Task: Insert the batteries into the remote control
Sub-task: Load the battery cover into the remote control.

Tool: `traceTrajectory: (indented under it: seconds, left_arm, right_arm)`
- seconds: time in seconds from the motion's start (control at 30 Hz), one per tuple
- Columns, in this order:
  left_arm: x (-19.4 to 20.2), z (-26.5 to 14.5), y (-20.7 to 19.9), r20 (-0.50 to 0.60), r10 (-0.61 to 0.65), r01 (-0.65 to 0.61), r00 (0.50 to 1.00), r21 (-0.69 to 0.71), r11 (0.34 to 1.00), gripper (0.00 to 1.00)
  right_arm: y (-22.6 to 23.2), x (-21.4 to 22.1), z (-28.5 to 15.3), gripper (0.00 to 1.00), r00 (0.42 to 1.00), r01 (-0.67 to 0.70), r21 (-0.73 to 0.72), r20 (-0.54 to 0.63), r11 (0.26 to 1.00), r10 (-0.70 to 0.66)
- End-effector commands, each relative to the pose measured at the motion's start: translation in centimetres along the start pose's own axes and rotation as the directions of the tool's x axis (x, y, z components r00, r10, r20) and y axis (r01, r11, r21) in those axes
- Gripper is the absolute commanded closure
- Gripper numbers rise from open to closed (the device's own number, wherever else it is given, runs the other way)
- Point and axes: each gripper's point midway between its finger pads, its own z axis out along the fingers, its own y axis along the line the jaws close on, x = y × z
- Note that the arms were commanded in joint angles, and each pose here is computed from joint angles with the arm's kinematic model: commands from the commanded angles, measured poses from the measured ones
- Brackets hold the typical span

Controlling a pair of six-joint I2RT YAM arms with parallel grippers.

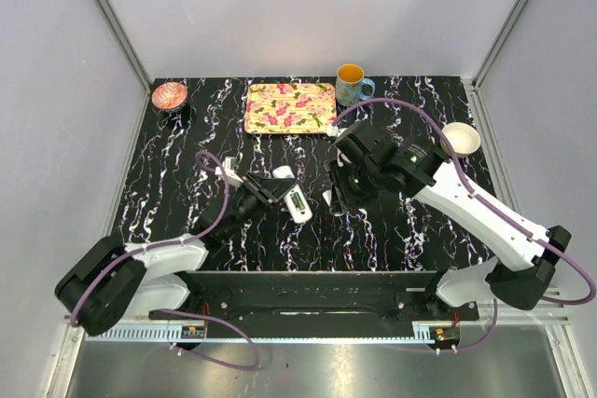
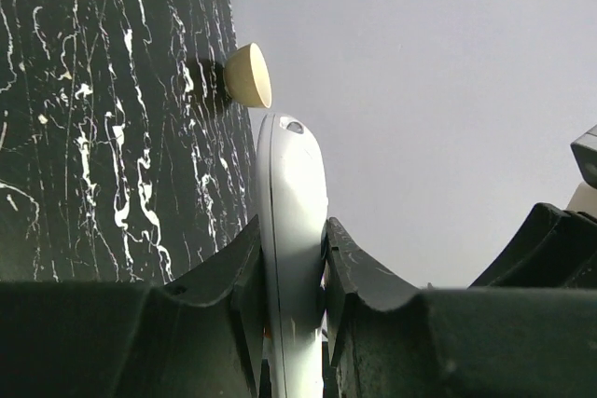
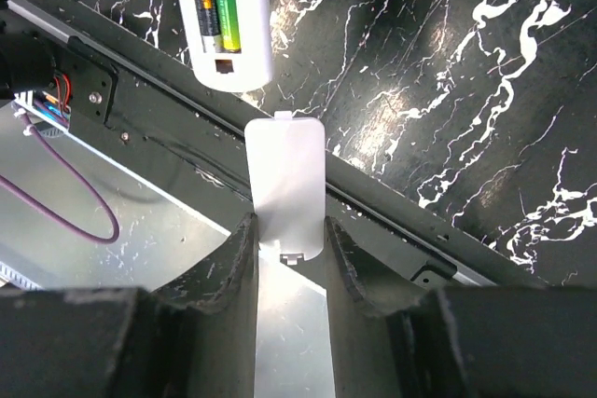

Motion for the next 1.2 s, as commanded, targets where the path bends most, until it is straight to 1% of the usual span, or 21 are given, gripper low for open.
traceTrajectory:
  seconds: [0.0, 0.17, 0.3, 0.43, 0.73, 1.17]
  left_arm:
    - [-0.5, 0.7, -6.0, 0.004, -0.051, 0.049, 0.999, 0.236, 0.971, 1.0]
    - [0.8, 1.3, -5.9, -0.04, -0.037, 0.046, 0.999, 0.251, 0.967, 1.0]
    - [1.0, 0.9, -6.2, -0.018, -0.016, 0.021, 1.0, 0.291, 0.957, 1.0]
    - [1.2, 1.1, -6.4, -0.016, 0.0, 0.005, 1.0, 0.301, 0.954, 1.0]
    - [1.4, 1.6, -5.7, 0.011, 0.031, -0.033, 0.999, 0.253, 0.967, 1.0]
    - [1.3, 1.5, -5.4, 0.037, 0.063, -0.07, 0.997, 0.226, 0.972, 1.0]
  right_arm:
    - [0.6, 1.4, -0.5, 1.0, 0.994, 0.004, 0.013, -0.111, 1.0, -0.002]
    - [1.6, 0.9, 0.5, 1.0, 0.989, 0.017, -0.004, -0.145, 1.0, -0.017]
    - [2.1, 0.5, 1.6, 1.0, 0.984, 0.033, -0.002, -0.177, 0.999, -0.033]
    - [2.4, 0.1, 2.4, 1.0, 0.979, 0.057, -0.002, -0.197, 0.998, -0.057]
    - [2.7, -0.1, 4.1, 1.0, 0.964, 0.077, 0.002, -0.255, 0.997, -0.074]
    - [3.1, -0.9, 5.2, 1.0, 0.963, 0.071, 0.007, -0.262, 0.997, -0.067]
